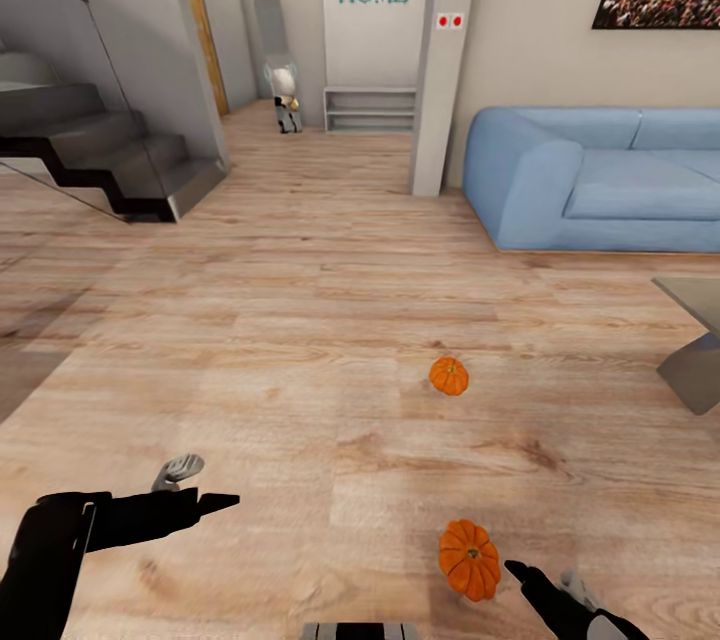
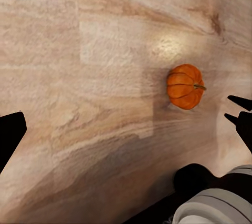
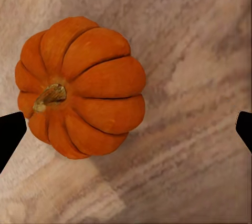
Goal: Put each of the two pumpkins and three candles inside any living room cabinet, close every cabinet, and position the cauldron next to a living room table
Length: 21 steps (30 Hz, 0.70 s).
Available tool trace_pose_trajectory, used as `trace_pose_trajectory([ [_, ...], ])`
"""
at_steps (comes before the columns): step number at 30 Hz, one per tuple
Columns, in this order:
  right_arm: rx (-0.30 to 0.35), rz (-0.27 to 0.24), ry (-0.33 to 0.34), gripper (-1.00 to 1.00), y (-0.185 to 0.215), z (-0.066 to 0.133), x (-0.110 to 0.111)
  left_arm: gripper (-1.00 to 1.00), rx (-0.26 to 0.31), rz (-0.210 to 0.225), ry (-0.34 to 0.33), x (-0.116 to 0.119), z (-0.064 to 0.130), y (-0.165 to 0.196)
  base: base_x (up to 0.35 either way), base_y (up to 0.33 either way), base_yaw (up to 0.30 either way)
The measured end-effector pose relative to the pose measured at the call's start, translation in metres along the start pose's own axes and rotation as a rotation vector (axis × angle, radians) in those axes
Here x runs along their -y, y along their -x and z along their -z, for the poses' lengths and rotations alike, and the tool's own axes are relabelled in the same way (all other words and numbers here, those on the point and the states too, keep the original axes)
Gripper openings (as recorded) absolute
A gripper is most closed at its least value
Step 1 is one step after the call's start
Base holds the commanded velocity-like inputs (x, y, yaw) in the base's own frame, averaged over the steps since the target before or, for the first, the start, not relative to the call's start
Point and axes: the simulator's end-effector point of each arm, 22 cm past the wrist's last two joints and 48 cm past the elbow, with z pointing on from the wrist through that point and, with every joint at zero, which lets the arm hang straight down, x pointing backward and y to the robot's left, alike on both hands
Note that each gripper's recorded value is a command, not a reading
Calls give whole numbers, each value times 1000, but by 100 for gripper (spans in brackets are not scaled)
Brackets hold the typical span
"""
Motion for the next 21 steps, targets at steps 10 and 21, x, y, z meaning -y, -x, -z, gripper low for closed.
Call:
trace_pose_trajectory([
  [10,-22,-5,36,100,-7,-6,4,100,-24,23,9,-12,-10,-8,0,0,0],
  [21,-30,-12,148,100,-7,-5,-8,100,-33,29,0,-15,-14,-10,0,0,0],
])
